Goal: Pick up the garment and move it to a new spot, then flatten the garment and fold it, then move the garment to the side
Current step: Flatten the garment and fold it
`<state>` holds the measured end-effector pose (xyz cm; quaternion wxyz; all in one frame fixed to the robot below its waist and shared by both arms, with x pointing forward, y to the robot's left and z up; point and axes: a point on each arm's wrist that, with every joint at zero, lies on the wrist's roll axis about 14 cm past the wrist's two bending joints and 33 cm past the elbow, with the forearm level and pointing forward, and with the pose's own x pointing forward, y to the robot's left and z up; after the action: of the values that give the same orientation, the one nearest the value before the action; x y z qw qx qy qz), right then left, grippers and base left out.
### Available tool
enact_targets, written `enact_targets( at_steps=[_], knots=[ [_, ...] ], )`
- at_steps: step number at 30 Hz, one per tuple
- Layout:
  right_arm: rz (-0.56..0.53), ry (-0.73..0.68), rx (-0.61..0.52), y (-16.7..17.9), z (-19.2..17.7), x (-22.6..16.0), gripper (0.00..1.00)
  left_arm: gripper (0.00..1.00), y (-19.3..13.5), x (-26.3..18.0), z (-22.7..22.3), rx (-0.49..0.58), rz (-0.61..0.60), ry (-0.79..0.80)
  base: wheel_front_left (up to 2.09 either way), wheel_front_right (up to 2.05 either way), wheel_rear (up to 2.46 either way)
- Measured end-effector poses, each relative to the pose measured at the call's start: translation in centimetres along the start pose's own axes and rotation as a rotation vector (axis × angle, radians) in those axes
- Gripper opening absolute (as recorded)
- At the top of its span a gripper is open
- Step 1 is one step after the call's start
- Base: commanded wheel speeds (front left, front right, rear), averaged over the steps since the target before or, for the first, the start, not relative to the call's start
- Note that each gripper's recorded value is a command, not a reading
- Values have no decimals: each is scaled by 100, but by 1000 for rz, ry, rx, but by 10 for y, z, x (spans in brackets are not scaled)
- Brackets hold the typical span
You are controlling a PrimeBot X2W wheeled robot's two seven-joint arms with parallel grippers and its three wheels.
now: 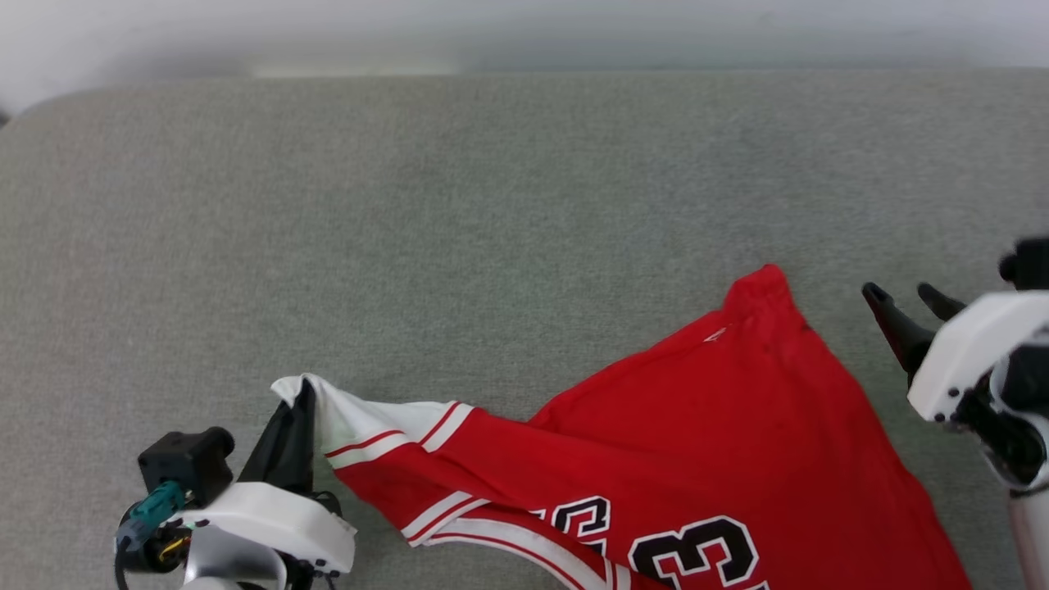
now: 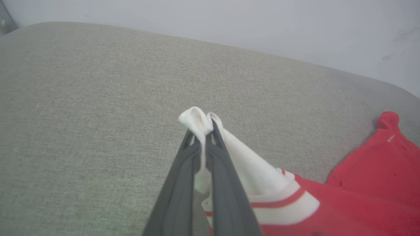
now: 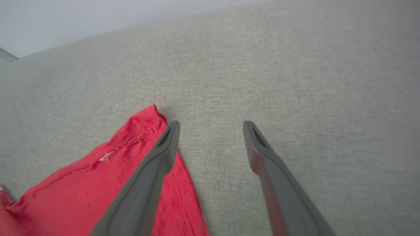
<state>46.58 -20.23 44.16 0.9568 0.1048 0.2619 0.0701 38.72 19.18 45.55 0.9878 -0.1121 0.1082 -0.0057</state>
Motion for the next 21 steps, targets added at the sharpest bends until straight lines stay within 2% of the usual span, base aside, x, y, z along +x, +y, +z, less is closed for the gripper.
enact_targets(
  at_steps=[5, 10, 16, 20, 21],
  knots=[
    [89, 223, -107, 24, -7, 33, 100, 0, 0, 10, -2, -6, 0, -7, 0, 0, 0],
    [151, 364, -169, 45, -19, 59, 100, 0, 7, 20, -6, 1, 17, -4, 0, 0, 0],
    [165, 561, -186, 48, -58, 77, 100, 0, 12, 29, -19, 1, 29, 22, 0, 0, 0],
    [161, 657, -195, 46, -70, 79, 100, 0, 14, 30, -24, 0, 34, 32, 0, 0, 0],
    [161, 669, -198, 46, -72, 78, 51, 0, 14, 30, -25, 0, 35, 33, 0, 0, 0]
  ],
)
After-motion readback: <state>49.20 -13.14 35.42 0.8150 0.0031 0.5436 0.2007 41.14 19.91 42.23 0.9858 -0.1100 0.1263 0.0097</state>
